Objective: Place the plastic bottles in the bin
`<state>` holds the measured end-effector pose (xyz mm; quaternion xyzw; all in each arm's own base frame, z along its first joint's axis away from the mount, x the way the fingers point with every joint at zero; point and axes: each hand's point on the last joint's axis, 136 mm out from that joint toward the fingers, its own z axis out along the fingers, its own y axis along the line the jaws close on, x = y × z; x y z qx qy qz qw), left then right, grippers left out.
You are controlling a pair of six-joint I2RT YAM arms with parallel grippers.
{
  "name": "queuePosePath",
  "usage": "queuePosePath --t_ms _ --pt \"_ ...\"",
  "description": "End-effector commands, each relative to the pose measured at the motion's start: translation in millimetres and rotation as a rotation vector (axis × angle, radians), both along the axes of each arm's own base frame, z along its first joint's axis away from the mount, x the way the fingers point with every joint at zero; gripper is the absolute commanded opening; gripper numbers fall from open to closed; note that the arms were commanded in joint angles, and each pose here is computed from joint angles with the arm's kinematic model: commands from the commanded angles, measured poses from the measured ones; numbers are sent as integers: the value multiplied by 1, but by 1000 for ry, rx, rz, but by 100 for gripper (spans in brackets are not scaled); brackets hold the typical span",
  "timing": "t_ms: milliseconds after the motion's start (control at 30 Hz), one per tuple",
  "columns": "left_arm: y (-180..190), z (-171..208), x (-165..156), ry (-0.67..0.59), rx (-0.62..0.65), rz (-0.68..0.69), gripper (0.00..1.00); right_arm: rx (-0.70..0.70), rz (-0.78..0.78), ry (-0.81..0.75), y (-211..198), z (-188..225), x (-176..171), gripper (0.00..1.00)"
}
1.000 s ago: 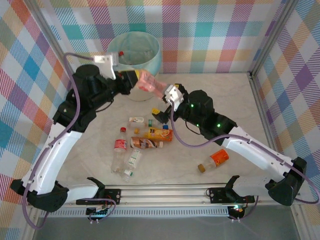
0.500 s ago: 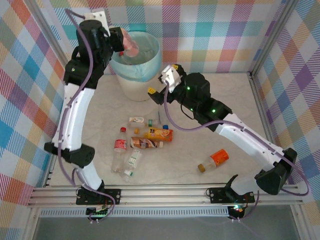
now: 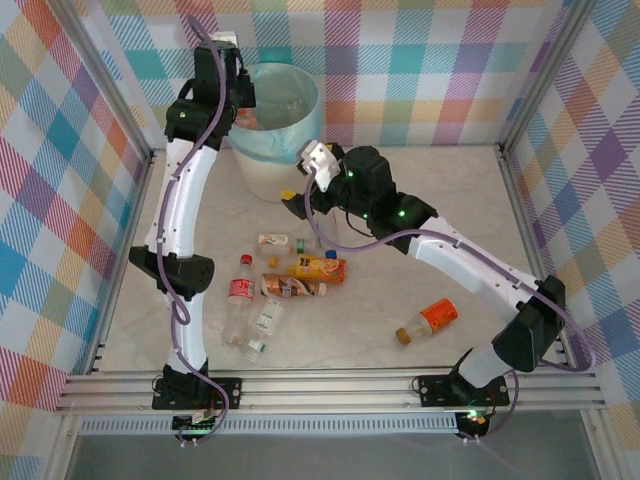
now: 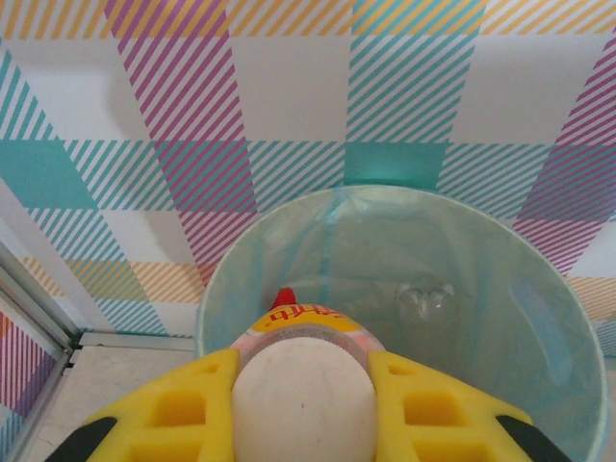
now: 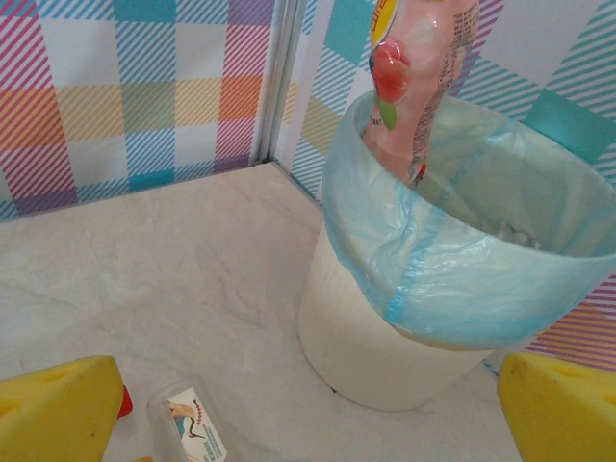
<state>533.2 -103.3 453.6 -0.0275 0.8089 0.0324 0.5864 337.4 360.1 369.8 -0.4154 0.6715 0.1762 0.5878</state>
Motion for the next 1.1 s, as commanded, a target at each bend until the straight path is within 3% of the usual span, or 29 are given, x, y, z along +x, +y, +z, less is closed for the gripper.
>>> queuePosePath --t_ms 0,300,700,1067 --pt "-13 -53 10 155 30 -62 0 43 14 8 4 11 1 100" --pt "-21 -107 34 259 2 -84 0 23 21 40 7 -1 2 100" --pt "-33 -100 39 232 -140 -145 0 11 25 57 6 -8 0 100" --pt "-32 -191 57 432 -128 -129 0 3 24 83 4 -18 -3 100"
